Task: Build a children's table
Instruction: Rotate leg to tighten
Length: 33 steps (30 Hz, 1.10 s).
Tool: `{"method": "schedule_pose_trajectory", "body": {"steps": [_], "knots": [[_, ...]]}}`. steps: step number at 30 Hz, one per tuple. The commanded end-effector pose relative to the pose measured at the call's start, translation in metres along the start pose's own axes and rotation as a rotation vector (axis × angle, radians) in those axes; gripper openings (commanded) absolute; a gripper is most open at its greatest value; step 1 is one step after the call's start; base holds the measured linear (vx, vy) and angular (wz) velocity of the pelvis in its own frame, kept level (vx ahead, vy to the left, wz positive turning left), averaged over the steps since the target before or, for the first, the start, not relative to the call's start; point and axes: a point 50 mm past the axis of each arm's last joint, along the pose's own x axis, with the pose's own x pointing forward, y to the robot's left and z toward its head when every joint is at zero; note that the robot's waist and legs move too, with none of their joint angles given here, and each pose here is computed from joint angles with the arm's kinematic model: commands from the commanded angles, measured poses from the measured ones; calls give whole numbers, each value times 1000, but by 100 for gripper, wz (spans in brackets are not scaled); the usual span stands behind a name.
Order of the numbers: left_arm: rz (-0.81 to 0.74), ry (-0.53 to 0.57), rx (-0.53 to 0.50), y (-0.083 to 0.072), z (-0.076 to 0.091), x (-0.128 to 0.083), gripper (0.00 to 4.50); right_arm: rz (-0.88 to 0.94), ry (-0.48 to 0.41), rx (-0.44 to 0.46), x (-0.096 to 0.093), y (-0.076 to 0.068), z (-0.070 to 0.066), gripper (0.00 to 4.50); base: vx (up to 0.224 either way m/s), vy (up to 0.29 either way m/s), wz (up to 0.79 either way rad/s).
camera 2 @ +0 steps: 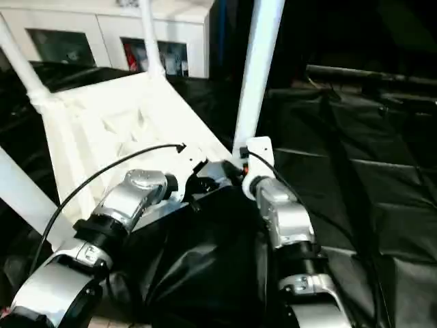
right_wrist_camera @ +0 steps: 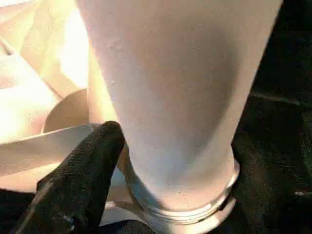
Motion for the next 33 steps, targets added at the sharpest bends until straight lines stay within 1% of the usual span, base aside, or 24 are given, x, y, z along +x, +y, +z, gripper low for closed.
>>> {"method": "schedule_pose_trajectory", "body": {"steps": [1, 4, 5, 8, 10, 13, 15, 17, 19, 22, 23, 24, 26, 27, 28, 30, 31, 32, 33], "knots": [[-161, -134, 62, -25, 25, 10, 0, 237, 29, -55, 6, 42, -4, 392, 0, 0, 0], [-212, -122, 85, -24, 17, 4, 0, 307, 34, -129, -2, 34, -4, 392, 0, 0, 0], [-239, -114, 96, -23, 13, 0, 0, 355, 37, -163, -8, 30, -4, 392, 0, 0, 0], [-277, -106, 111, -22, 9, -6, 0, 404, 39, -190, -16, 24, -4, 392, 0, 0, 0], [-329, -103, 133, -23, 4, -13, 0, 454, 46, -229, -24, 15, -2, 392, 0, 0, 0], [-421, -99, 161, -25, 0, -23, 0, 517, 66, -282, -35, 5, -1, 392, 0, 0, 0], [-461, -93, 162, -27, -2, -28, 0, 557, 82, -294, -40, 3, -1, 392, 0, 0, 0], [-479, -86, 165, -27, -4, -31, 0, 589, 94, -303, -43, 2, -2, 392, 0, 0, 0], [-486, -81, 168, -27, -5, -32, 0, 603, 99, -308, -44, 2, -2, 367, 0, 0, 0], [-491, -63, 171, -26, -8, -34, 0, 625, 105, -304, -45, 3, -3, 345, 0, 0, 0], [-490, -63, 169, -26, -8, -35, 0, 637, 105, -297, -46, 5, -3, 330, 0, 0, 0], [-492, -63, 168, -26, -9, -35, 0, 657, 107, -292, -47, 8, -5, 330, 0, 0, 0], [-499, -61, 167, -27, -9, -36, 0, 690, 108, -284, -48, 13, -7, 315, 0, 0, 0], [-500, -61, 167, -27, -9, -36, 0, 694, 109, -283, -49, 14, -8, 304, 0, 0, 0], [-501, -61, 167, -28, -10, -36, 0, 702, 111, -277, -49, 15, -9, 304, 0, 0, 0], [-501, -60, 165, -28, -10, -36, 0, 702, 111, -267, -49, 17, -10, 281, 0, 0, 0], [-501, -60, 165, -28, -10, -36, 0, 702, 111, -267, -49, 17, -10, 281, 0, 0, 0], [-481, -61, 153, -28, -9, -33, 0, 668, 98, -251, -46, 19, -12, 279, 0, 0, 0], [-447, -65, 140, -26, -7, -29, 0, 597, 86, -213, -40, 19, -14, 279, 0, 0, 0]]}}
